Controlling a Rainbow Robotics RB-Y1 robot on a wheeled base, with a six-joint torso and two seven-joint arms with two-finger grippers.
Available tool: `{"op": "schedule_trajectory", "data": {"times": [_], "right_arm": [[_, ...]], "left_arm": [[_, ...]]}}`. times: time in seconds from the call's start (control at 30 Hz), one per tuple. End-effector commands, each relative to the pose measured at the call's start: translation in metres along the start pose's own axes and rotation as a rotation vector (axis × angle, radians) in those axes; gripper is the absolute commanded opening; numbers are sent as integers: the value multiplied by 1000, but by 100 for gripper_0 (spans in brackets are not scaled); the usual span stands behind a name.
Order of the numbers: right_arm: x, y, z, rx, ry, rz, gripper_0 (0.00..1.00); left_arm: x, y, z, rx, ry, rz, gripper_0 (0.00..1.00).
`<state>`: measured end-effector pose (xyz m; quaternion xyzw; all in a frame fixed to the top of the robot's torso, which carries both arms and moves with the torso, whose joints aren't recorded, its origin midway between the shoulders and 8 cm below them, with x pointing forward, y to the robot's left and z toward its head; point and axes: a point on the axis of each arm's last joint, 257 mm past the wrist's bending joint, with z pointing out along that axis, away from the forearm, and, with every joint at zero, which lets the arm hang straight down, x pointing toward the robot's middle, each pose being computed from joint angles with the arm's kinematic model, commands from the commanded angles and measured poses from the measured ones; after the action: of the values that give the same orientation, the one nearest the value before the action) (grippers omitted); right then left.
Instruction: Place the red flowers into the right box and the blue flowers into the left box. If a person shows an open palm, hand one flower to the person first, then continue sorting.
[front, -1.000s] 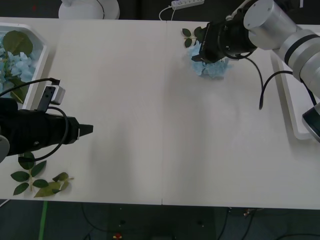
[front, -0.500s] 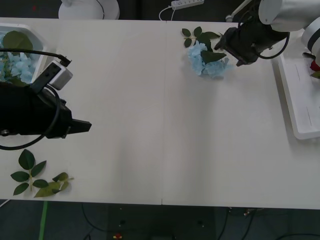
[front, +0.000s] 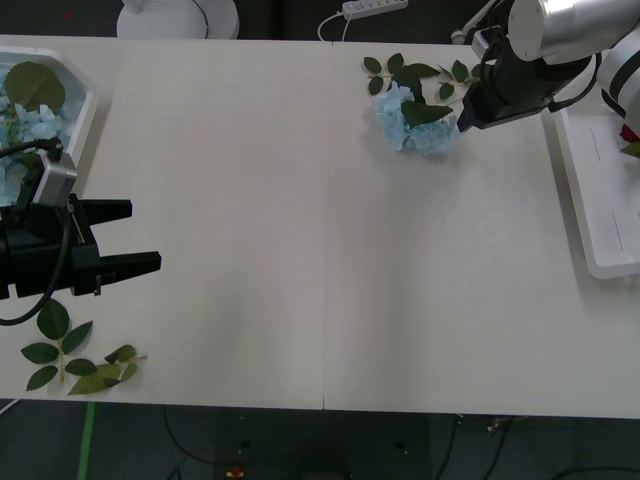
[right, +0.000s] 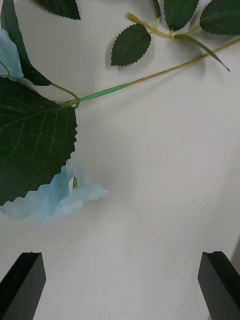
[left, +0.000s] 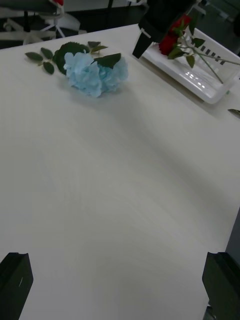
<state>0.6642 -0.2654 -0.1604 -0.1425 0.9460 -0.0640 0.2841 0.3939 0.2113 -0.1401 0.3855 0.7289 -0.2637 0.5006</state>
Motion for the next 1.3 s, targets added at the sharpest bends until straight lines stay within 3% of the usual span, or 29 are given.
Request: {"op": "schedule_trajectory", "data": {"times": [0.03, 0.2, 0.47, 0.77, 0.97, 1.03, 1.17, 1.23, 1.3], "right_arm": [[-69, 25, -28, 42, -162, -221, 89], [-75, 44, -24, 52, -179, -360, 90], [-68, 61, -14, 79, -153, -588, 90], [-57, 89, 4, 80, -131, -659, 87], [-58, 108, 13, 71, -150, -695, 62], [-57, 111, 15, 71, -153, -710, 60], [-56, 122, 17, 56, -158, -724, 34], [-57, 124, 16, 53, -161, -728, 28], [-56, 127, 17, 46, -161, -731, 16]], "left_arm": [[13, 2, -19, 7, -40, -74, 100], [18, -1, -22, 34, -83, -17, 100], [3, -9, -9, 71, -191, -121, 100], [-37, -17, 20, 125, -244, -125, 100], [-70, -36, 35, 166, -263, -88, 100], [-77, -40, 37, 192, -266, -100, 100], [-84, -52, 41, 240, -263, -120, 100], [-86, -54, 42, 251, -263, -121, 100], [-89, -61, 46, 274, -261, -120, 100]]}}
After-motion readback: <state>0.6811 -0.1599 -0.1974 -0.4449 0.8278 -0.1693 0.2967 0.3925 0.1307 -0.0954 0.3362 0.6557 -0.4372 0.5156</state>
